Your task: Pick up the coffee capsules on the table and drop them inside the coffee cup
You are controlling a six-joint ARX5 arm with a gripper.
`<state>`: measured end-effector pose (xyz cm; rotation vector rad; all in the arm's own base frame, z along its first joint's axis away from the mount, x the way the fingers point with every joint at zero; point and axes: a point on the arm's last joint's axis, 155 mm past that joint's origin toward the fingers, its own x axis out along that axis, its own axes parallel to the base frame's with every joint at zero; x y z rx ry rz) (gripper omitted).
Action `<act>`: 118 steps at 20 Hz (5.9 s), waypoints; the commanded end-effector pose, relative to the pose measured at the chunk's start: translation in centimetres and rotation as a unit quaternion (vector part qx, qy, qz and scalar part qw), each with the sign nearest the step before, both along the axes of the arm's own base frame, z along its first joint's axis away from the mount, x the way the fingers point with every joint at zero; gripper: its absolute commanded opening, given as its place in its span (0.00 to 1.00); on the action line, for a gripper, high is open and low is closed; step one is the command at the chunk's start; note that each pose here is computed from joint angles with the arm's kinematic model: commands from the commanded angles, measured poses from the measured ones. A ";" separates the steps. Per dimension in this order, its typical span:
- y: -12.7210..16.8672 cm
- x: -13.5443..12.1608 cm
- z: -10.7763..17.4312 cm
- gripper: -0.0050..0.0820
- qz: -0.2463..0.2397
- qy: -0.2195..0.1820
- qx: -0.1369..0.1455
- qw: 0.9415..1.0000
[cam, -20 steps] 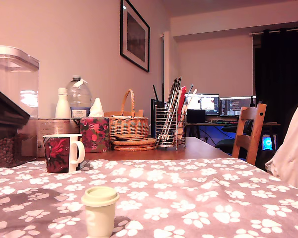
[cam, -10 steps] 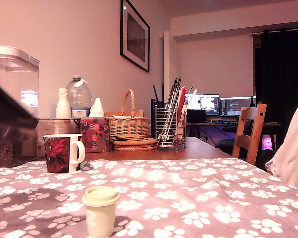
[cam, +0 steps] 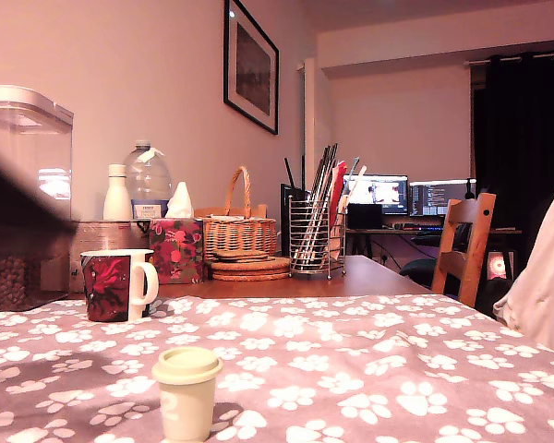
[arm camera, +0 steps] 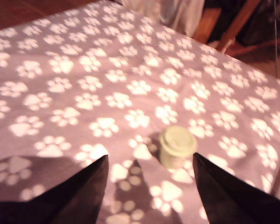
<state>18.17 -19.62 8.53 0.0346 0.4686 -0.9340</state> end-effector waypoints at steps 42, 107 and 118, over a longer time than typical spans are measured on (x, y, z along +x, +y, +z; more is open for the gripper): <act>-4.4 -1.1 -5.6 0.66 -0.088 0.029 0.069 0.993; -7.8 2.3 -6.2 0.34 -0.134 -0.017 0.110 0.985; -6.6 7.2 -2.0 0.34 -0.036 -0.009 0.013 0.999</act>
